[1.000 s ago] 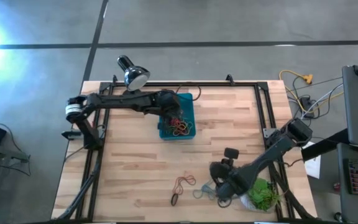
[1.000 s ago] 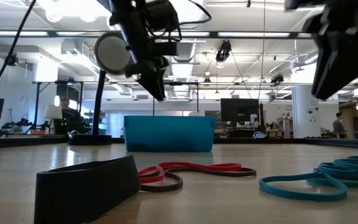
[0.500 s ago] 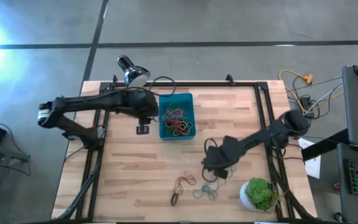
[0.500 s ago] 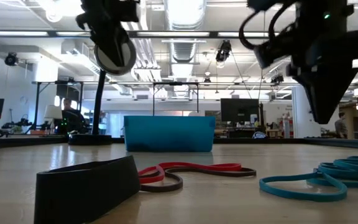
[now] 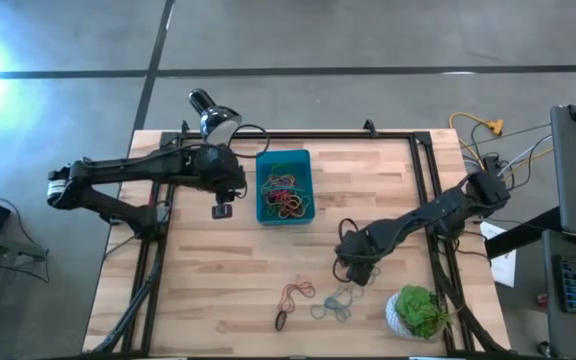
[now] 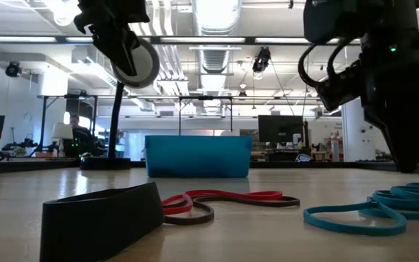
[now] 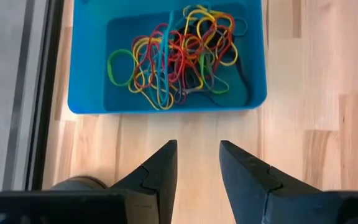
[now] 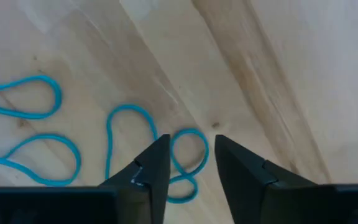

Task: Pick and place rubber bands into bin
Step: Put the blue rubber band into the blue bin

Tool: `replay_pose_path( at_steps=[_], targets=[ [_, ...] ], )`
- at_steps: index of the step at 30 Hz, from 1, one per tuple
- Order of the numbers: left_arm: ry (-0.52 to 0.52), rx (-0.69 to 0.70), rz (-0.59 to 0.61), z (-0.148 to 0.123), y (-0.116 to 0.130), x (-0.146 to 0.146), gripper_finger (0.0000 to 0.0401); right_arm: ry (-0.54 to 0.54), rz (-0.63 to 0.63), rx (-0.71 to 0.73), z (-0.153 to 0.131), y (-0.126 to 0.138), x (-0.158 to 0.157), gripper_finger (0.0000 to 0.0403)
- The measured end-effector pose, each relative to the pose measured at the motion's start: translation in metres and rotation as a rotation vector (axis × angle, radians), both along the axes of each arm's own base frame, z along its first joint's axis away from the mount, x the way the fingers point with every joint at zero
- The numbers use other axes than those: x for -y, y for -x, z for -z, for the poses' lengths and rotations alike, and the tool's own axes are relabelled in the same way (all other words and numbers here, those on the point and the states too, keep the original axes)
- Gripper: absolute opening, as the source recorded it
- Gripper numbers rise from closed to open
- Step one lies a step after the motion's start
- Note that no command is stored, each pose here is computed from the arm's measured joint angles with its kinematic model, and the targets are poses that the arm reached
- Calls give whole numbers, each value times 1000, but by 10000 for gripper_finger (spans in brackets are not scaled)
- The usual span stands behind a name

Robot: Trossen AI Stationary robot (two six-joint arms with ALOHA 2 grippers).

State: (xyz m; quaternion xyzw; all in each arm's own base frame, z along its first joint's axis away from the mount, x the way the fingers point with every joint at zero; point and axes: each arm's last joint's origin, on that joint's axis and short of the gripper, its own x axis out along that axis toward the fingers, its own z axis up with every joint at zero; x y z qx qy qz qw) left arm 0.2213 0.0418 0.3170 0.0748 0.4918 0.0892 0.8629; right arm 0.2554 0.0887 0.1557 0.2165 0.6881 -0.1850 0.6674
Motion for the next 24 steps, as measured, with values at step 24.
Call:
replay_pose_path(
  at_steps=[24],
  targets=[
    [-16, 42, 10, 0, -10, -2, 105, -85, 132, -49, 25, 19, -3, 194]
  ],
)
